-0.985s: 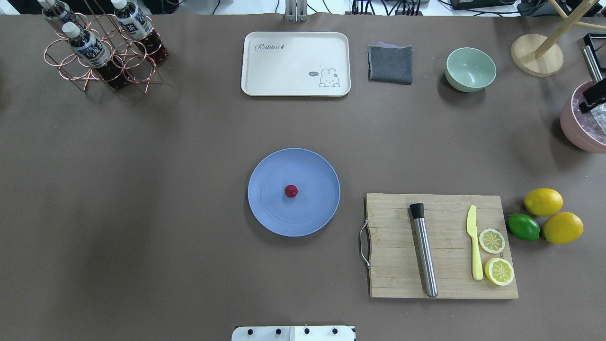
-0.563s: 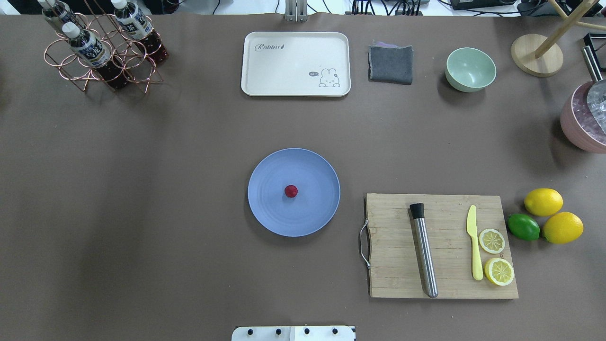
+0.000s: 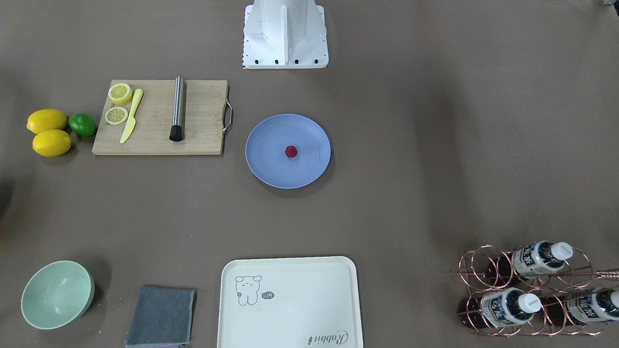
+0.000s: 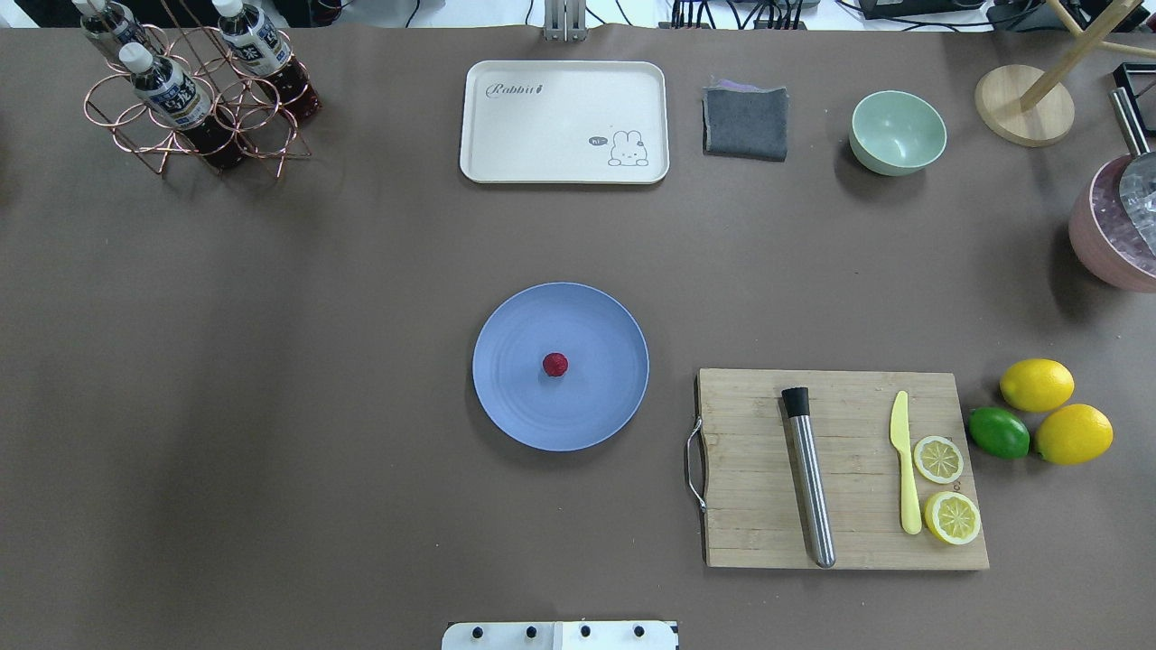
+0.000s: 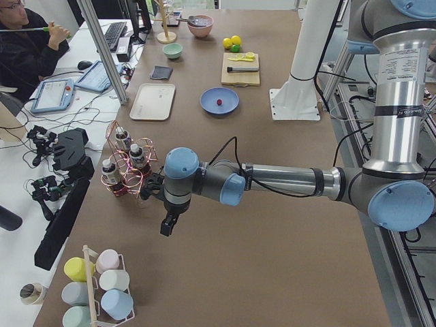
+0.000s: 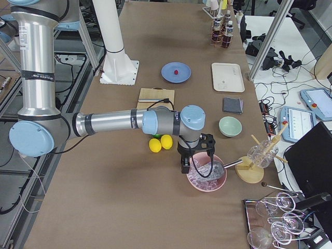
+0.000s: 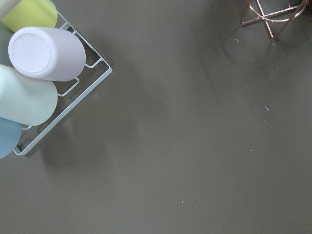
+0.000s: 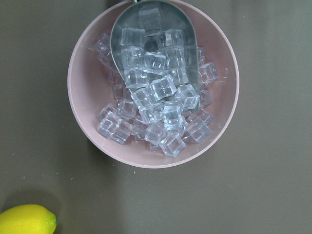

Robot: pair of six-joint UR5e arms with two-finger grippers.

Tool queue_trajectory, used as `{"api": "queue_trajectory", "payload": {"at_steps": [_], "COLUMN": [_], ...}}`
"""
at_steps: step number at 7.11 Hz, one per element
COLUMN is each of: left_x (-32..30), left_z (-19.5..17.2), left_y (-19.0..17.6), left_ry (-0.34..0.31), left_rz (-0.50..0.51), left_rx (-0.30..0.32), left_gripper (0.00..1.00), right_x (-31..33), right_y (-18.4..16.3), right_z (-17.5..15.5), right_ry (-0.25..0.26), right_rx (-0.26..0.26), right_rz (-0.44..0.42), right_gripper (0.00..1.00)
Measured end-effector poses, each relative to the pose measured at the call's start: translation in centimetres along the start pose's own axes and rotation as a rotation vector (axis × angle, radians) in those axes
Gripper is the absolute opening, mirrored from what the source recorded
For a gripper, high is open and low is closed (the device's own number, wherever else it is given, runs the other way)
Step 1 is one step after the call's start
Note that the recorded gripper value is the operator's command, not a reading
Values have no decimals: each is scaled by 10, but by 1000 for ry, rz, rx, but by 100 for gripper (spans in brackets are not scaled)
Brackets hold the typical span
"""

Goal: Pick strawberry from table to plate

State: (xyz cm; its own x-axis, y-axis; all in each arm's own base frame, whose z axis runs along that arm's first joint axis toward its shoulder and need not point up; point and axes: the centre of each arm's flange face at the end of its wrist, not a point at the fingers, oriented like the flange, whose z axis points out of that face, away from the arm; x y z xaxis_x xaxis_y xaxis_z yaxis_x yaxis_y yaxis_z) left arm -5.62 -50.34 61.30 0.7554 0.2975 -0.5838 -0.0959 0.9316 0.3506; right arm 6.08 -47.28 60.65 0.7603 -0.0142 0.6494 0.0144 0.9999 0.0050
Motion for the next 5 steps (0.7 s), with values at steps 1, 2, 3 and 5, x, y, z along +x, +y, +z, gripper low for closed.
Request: {"api": "queue_trajectory", "payload": {"at_steps": [1,2,3,5], "left_x": [0,0,1,0], "left_z": [0,0,0,0], "left_y": [0,-1,-1,0], "left_ry": [0,0,1,2], "left_rz": [1,2,3,2], "left_rx": [0,1,2,1], "left_gripper": [98,98,98,98], "right_x": [2,3,3,3], "right_y": [1,2,1,1], "right_z": [0,-1,-1,-1], "right_ry": [-1,-3,-4,-5], "right_rx": [1,1,2,3], "right_rz": [1,2,1,1], "right_gripper": [100,100,100,100]}}
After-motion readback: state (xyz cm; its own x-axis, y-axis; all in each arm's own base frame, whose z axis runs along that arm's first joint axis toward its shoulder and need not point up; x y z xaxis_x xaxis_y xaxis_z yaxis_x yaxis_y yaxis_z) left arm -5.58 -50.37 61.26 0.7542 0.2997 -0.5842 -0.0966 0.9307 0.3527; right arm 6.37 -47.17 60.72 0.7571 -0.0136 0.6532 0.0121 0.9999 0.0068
